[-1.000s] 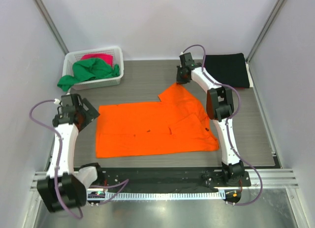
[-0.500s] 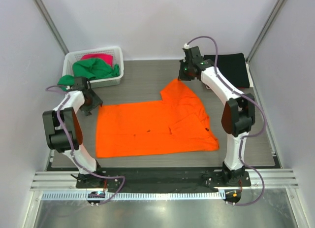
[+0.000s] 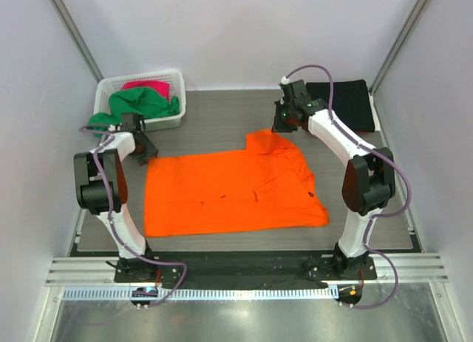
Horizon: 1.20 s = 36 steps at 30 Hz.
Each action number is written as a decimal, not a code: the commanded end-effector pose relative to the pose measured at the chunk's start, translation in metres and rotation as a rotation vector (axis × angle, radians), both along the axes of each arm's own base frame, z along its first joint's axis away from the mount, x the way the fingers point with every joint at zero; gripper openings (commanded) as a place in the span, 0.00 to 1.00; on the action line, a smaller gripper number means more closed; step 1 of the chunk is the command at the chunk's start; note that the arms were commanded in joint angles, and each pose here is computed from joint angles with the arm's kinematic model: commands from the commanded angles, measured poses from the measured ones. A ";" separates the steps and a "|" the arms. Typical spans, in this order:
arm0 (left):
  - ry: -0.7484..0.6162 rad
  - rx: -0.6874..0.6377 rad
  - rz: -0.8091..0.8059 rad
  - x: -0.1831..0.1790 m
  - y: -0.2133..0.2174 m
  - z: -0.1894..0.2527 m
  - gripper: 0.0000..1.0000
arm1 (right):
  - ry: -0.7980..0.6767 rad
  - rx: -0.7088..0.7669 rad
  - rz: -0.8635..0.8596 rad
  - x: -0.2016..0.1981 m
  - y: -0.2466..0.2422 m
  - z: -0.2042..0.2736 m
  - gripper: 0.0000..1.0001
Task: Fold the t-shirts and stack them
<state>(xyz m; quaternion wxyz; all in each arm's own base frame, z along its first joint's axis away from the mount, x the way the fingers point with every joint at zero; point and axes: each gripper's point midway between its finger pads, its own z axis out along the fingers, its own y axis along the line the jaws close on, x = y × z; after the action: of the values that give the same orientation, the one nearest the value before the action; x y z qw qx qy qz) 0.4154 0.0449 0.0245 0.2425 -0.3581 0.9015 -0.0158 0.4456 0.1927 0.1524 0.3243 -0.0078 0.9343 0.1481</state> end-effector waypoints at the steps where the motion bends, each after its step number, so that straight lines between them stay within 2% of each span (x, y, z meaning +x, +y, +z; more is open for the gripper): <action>1: -0.034 -0.005 0.011 0.011 -0.001 -0.003 0.42 | -0.086 0.039 0.004 0.000 0.003 0.034 0.01; 7: -0.022 -0.006 0.011 0.007 -0.005 -0.008 0.26 | -0.072 0.029 0.004 -0.001 0.001 0.027 0.01; 8: -0.025 -0.010 0.013 0.007 -0.005 -0.007 0.18 | -0.071 0.027 0.004 -0.001 0.001 0.026 0.01; 10: -0.031 -0.012 0.006 0.009 -0.005 -0.005 0.10 | -0.073 0.023 0.008 -0.001 0.001 0.026 0.01; 11: -0.043 -0.011 0.003 0.012 -0.006 0.001 0.00 | -0.078 0.020 0.008 -0.002 0.000 0.028 0.01; 18: -0.095 0.029 0.019 0.003 0.000 0.053 0.00 | -0.128 0.035 0.015 -0.024 -0.008 0.059 0.01; 21: -0.127 0.045 0.026 -0.011 0.002 0.073 0.00 | -0.138 0.048 0.011 -0.049 -0.017 0.068 0.01; 24: -0.159 0.065 0.041 -0.029 0.003 0.088 0.00 | -0.103 0.058 0.005 -0.074 -0.024 0.056 0.01; 29: -0.193 0.078 0.062 -0.055 0.003 0.100 0.00 | -0.094 0.096 -0.007 -0.124 -0.037 0.050 0.01; 36: -0.196 0.094 0.095 -0.090 0.004 0.092 0.00 | -0.081 0.165 -0.026 -0.181 -0.050 0.044 0.01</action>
<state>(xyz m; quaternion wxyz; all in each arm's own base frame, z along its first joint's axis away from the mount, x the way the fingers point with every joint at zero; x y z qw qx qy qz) 0.3353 0.0440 0.1123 0.3352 -0.3727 0.8653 -0.0087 0.2819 0.1413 0.1843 0.3513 0.0139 0.9164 0.1912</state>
